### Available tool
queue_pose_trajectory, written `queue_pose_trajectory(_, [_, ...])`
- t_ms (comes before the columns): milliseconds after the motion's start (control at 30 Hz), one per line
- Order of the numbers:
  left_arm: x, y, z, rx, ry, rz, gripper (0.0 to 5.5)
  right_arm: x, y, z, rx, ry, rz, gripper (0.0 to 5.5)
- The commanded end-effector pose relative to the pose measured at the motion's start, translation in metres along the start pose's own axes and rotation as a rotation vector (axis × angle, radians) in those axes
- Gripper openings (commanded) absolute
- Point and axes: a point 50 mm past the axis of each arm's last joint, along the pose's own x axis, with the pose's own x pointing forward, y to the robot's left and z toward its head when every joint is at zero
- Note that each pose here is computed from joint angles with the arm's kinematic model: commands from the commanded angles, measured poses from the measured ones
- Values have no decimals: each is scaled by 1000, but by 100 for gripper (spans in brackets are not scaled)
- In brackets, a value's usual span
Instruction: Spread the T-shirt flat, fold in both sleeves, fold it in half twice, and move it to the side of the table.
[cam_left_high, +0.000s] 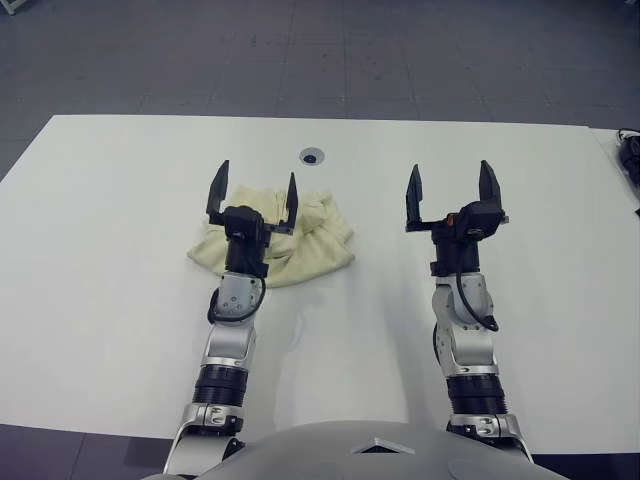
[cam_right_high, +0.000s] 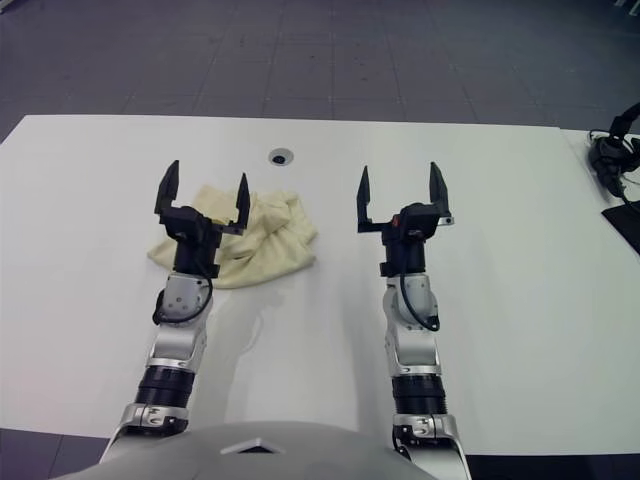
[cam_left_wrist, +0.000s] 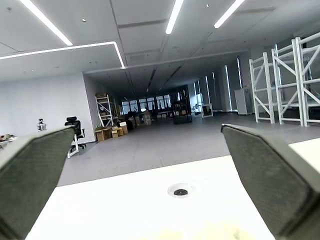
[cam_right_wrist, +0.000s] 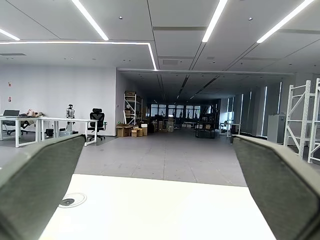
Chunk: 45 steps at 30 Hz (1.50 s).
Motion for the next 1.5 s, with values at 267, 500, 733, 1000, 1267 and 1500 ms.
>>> queue_pose_trajectory(267, [0,-2,7,-94,-27,-66,540,-1,1,2,-7,-1,9,537])
queue_pose_trajectory(500, [3,12,7,-53,-67,34,540,-1,2,3,-11,-3,13,537])
queue_pose_trajectory(733, [19,42,-3,-118,25,29,540,2,2,3,-2,-6,12,537])
queue_pose_trajectory(1000, [65,104,4,86,213,-539,540,2,6,6,6,-11,3,537])
queue_pose_trajectory(1267, [89,116,-8,65,463,-1001,540,5,8,3,1,-8,12,537])
queue_pose_trajectory(1500, [87,107,-31,-76,717,-1078,540,9,11,-2,-5,-6,37,537])
